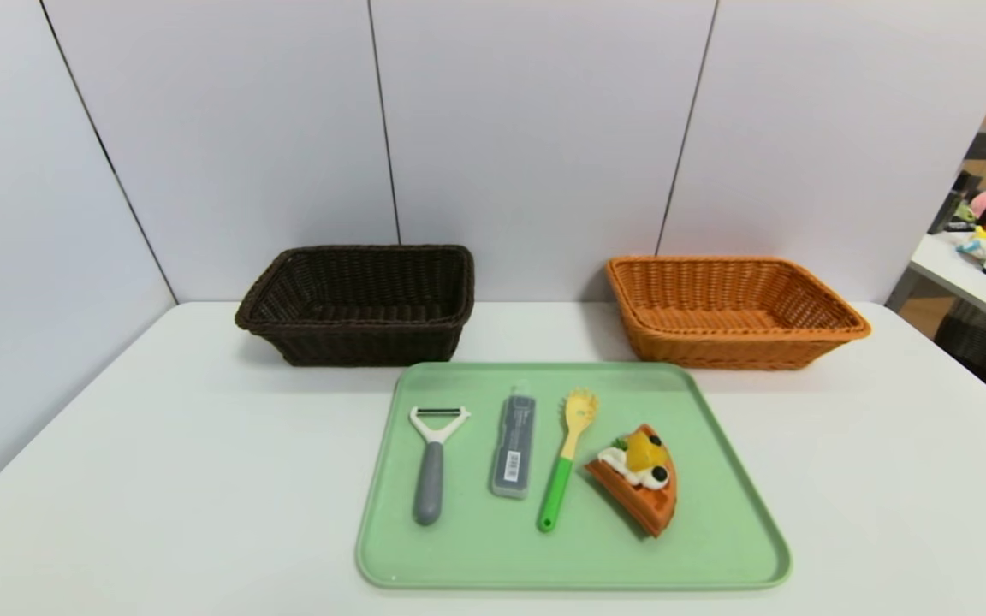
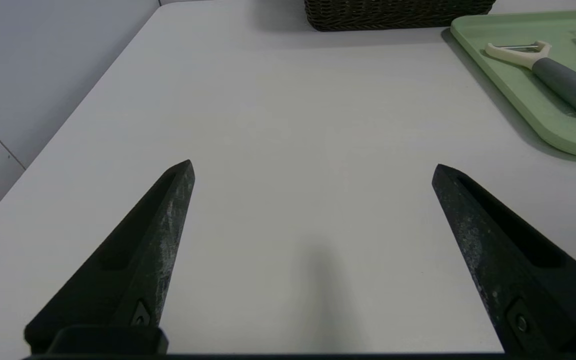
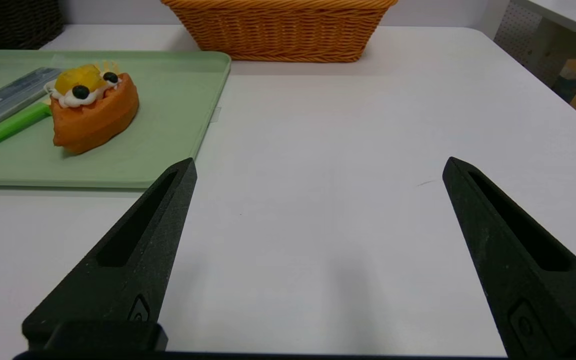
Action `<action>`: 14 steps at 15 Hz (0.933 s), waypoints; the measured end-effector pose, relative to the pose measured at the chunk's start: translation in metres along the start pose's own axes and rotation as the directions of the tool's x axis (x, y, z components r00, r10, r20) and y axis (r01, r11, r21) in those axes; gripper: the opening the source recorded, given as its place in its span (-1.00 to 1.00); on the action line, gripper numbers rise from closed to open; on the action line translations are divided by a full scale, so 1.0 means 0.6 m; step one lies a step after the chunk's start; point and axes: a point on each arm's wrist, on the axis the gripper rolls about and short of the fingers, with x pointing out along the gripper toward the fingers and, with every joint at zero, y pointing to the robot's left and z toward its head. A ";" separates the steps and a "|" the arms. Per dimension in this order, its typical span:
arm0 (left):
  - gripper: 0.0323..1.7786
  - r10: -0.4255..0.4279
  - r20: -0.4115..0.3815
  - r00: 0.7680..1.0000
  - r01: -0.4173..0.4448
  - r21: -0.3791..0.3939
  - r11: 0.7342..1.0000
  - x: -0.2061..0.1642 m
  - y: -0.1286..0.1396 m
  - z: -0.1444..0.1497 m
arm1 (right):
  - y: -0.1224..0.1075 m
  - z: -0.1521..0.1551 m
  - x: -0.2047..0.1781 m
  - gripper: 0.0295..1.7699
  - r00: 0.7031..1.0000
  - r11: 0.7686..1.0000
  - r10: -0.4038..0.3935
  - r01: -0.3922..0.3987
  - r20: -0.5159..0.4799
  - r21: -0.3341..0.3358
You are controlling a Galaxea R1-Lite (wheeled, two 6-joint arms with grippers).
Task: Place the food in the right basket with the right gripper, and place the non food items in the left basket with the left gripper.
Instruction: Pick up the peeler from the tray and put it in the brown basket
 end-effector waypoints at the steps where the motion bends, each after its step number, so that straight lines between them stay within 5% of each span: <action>1: 0.90 0.000 0.000 1.000 0.000 -0.001 1.000 0.000 0.000 0.000 | 0.000 0.000 0.000 0.92 1.000 1.000 0.000 0.000 0.000 0.002; 14: 0.90 -0.002 0.004 1.000 0.002 0.017 1.000 -0.005 0.000 0.012 | 0.000 0.019 -0.007 0.92 1.000 1.000 0.009 -0.010 0.029 0.004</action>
